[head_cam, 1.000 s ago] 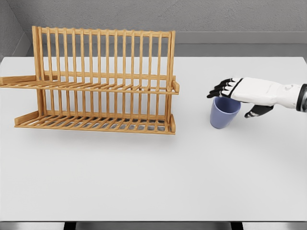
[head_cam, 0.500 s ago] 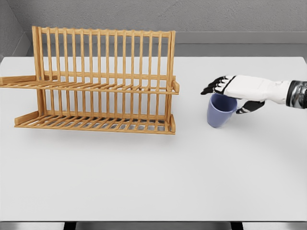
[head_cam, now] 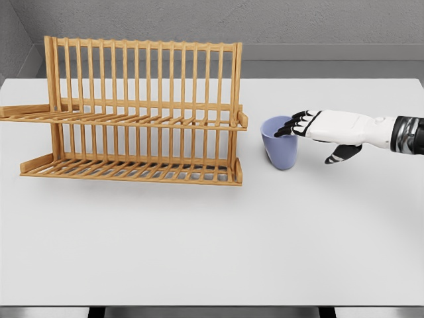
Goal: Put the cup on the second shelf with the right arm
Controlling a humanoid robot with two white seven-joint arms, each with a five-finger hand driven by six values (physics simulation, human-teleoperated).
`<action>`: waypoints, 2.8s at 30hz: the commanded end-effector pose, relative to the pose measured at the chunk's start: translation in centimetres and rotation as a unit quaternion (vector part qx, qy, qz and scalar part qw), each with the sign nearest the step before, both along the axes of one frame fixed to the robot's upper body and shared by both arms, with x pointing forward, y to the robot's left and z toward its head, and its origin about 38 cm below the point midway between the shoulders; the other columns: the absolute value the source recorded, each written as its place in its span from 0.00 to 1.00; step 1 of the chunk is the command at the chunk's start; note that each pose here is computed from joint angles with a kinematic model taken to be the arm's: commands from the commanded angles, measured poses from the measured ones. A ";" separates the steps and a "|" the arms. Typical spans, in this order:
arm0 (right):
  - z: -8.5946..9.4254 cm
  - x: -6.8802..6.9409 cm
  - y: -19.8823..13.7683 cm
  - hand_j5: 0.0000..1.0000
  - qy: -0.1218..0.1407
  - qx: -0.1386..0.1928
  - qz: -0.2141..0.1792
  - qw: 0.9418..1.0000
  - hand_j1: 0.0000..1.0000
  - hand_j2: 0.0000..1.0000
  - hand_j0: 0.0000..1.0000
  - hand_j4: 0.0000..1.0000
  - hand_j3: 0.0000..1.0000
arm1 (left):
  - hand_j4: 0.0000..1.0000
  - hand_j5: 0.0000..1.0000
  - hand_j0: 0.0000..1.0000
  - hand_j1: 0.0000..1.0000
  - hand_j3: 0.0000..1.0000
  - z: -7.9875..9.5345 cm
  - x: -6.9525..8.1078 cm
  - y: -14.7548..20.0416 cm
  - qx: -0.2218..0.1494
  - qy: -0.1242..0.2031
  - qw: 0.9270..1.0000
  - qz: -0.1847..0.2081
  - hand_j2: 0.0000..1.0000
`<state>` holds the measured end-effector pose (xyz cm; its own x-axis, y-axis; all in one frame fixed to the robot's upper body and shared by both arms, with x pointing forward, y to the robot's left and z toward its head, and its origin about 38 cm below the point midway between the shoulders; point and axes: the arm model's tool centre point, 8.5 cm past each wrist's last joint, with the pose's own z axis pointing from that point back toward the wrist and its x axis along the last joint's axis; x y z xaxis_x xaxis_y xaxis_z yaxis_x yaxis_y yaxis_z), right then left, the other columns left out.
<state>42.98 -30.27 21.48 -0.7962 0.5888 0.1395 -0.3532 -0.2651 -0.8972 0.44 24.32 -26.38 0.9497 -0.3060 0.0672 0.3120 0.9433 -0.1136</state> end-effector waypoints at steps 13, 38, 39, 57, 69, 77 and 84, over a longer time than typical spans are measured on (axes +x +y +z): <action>0.8 -0.7 0.7 1.00 -0.011 0.003 0.015 1.000 1.00 1.00 1.00 1.00 1.00 | 1.00 1.00 1.00 1.00 1.00 0.0 0.0 0.0 0.000 0.000 1.000 0.000 1.00; 1.9 0.4 0.3 1.00 -0.026 0.019 -0.001 0.999 1.00 1.00 1.00 1.00 1.00 | 1.00 1.00 1.00 1.00 1.00 0.0 0.0 0.0 0.000 0.000 1.000 0.000 1.00; 1.9 0.7 0.4 1.00 -0.022 0.014 -0.001 1.000 1.00 1.00 1.00 1.00 1.00 | 1.00 1.00 1.00 1.00 1.00 0.0 0.0 0.0 0.000 0.000 1.000 0.000 1.00; 0.1 2.2 1.9 1.00 0.001 0.012 0.002 1.000 1.00 1.00 1.00 1.00 1.00 | 1.00 1.00 1.00 1.00 1.00 0.0 0.0 0.0 0.000 0.000 1.000 0.000 1.00; -0.8 2.6 2.5 1.00 0.009 0.006 0.003 1.000 1.00 1.00 1.00 1.00 1.00 | 1.00 1.00 1.00 1.00 1.00 0.0 0.0 0.0 0.000 0.000 1.000 0.000 1.00; -1.0 2.5 2.7 0.74 0.012 0.004 0.006 1.000 0.74 0.74 0.74 0.74 0.74 | 1.00 1.00 1.00 1.00 1.00 0.0 0.0 0.0 0.000 0.000 1.000 0.000 1.00; -0.3 2.7 2.6 0.74 0.005 0.003 0.006 1.000 0.74 0.74 0.74 0.74 0.74 | 1.00 1.00 1.00 1.00 1.00 0.0 0.0 0.0 0.000 0.000 1.000 0.000 1.00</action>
